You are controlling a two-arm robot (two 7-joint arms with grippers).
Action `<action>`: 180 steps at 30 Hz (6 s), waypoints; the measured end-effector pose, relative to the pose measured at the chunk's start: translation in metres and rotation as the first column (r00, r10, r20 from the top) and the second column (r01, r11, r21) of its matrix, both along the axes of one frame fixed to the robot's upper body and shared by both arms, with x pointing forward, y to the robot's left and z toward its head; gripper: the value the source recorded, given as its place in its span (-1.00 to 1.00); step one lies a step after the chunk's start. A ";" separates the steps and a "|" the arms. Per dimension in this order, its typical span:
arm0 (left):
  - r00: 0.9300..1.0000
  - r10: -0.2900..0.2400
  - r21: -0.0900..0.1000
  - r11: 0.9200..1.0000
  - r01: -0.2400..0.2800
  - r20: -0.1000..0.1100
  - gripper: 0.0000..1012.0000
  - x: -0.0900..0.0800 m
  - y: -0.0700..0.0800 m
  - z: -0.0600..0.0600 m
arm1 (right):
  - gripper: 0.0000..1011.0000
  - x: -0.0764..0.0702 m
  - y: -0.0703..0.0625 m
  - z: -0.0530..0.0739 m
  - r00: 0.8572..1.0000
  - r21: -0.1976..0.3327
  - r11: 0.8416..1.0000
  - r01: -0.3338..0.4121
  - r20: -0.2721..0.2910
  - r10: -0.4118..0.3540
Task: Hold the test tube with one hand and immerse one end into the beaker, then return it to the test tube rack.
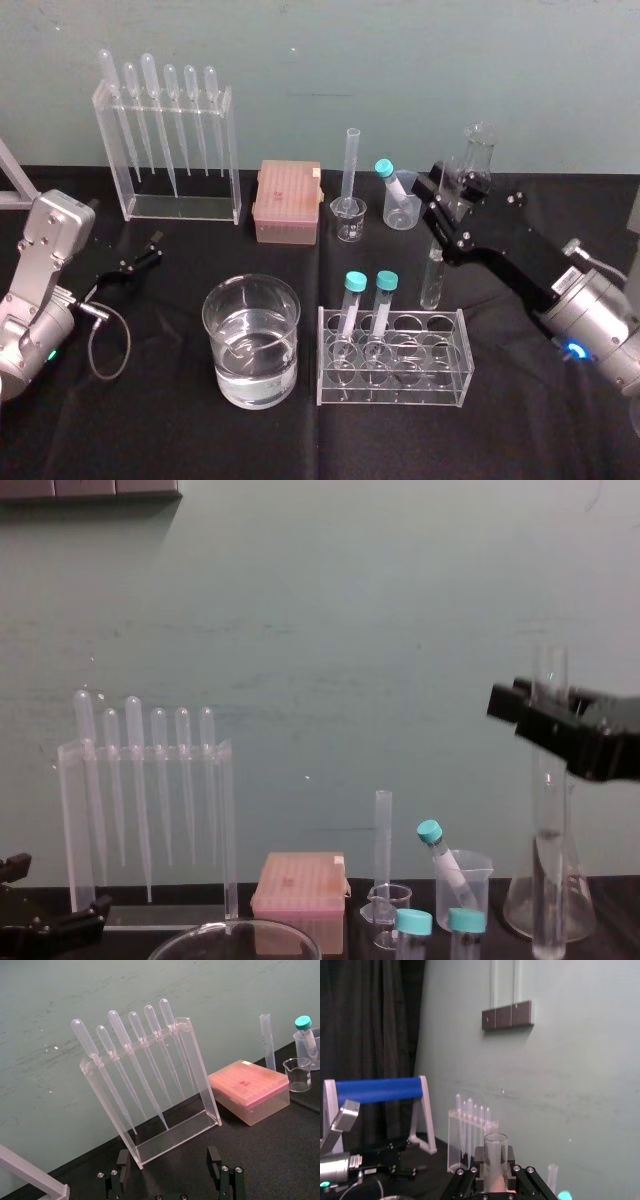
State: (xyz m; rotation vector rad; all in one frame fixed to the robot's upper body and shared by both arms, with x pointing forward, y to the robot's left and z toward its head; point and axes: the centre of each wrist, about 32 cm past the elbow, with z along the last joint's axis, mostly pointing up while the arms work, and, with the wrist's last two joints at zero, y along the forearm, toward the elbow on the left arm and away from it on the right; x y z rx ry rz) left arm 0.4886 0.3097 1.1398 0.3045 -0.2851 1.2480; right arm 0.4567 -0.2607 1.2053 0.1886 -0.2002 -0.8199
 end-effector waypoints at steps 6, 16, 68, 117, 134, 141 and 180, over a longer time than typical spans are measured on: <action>1.000 0.000 0.000 1.000 0.000 0.000 0.98 0.000 0.000 0.000 | -0.56 0.006 -0.002 0.011 0.998 -0.011 1.000 -0.004 0.066 0.005; 1.000 0.000 0.000 1.000 0.000 0.000 0.98 0.000 0.000 0.000 | -0.56 0.028 0.004 0.023 0.988 -0.052 0.998 -0.032 0.149 0.039; 1.000 0.000 0.000 1.000 0.000 0.000 0.98 0.000 0.000 0.000 | -0.56 0.035 0.009 0.019 0.993 -0.036 0.999 -0.027 0.114 0.031; 1.000 0.000 0.000 1.000 0.000 0.000 0.98 0.000 0.000 0.000 | -0.56 0.115 0.042 0.051 0.911 -0.078 0.921 -0.382 0.134 0.390; 1.000 0.000 0.000 1.000 0.000 0.000 0.98 0.000 0.000 0.000 | -0.56 0.141 0.096 0.056 0.805 -0.107 0.814 -0.570 0.123 0.580; 1.000 0.000 0.000 1.000 0.000 0.000 0.98 0.000 0.000 0.000 | -0.56 0.133 0.107 0.047 0.785 -0.067 0.792 -0.606 0.110 0.610; 1.000 0.000 0.000 1.000 0.000 0.000 0.98 0.000 0.000 0.000 | -0.56 0.120 0.103 -0.031 0.801 0.024 0.805 -0.592 -0.091 0.592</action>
